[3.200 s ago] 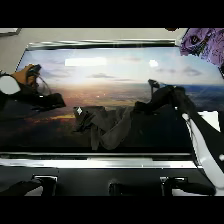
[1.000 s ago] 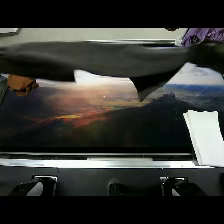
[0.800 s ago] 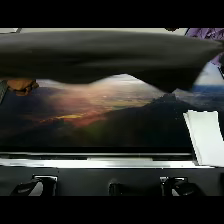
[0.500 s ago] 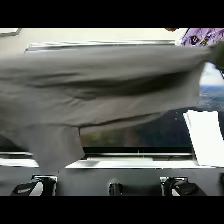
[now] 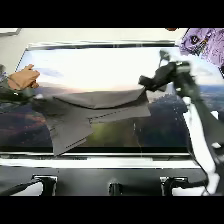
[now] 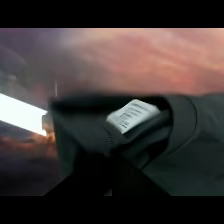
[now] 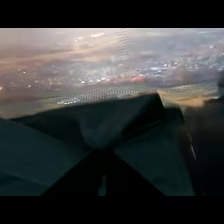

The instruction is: Fold the clothes and pants, and hang the long-sleeved shirts on hangers.

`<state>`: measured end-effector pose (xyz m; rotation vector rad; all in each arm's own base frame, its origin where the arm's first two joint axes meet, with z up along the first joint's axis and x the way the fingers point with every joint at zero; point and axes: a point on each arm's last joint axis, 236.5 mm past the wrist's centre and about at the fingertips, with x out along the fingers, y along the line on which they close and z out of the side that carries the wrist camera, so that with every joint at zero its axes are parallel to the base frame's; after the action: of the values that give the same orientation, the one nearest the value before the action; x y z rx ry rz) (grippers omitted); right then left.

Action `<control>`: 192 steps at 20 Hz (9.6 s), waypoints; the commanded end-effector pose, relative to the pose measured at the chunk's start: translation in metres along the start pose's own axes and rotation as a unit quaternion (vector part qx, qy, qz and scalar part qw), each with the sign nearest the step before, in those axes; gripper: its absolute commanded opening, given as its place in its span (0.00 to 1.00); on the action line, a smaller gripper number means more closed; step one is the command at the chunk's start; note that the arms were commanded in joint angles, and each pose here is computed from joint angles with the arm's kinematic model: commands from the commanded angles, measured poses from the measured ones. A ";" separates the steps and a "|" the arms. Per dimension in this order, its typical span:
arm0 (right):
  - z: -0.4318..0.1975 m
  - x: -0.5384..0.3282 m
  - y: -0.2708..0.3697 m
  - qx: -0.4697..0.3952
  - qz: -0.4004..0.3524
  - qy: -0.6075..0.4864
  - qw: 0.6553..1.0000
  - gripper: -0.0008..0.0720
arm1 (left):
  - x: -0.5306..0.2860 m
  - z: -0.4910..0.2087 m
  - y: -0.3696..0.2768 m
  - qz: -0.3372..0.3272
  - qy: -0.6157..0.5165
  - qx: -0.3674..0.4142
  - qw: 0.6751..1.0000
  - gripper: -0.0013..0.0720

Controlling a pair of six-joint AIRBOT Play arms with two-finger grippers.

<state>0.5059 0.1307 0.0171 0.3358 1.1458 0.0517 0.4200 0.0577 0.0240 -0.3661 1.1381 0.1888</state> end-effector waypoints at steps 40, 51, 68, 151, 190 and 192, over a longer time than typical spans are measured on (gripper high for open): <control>-0.089 0.045 -0.053 0.049 0.155 0.142 0.976 0.06 | 0.045 -0.197 0.038 -0.176 0.154 -0.163 0.959 0.66; -0.063 -0.015 -0.024 0.041 0.185 0.108 0.976 0.06 | 0.034 -0.125 -0.006 -0.249 0.077 -0.155 0.953 0.04; -0.001 -0.540 0.044 -0.109 0.143 -0.460 0.870 0.06 | -0.539 0.013 -0.054 -0.083 -0.551 0.042 0.829 0.04; 0.026 -0.483 -0.022 -0.007 0.074 -0.409 0.910 0.06 | -0.434 0.035 0.023 0.033 -0.411 -0.027 0.910 0.05; 0.011 -0.006 0.003 -0.004 0.027 0.090 0.996 0.06 | 0.023 -0.272 -0.109 -0.187 0.226 -0.220 0.931 0.71; 0.009 -0.007 0.003 -0.004 0.026 0.094 0.995 0.06 | 0.031 -0.276 -0.120 -0.185 0.223 -0.222 0.931 0.71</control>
<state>0.5182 0.1297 0.0285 0.3659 1.2954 0.1358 0.2386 -0.1385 -0.0714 -1.0468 1.4558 0.0063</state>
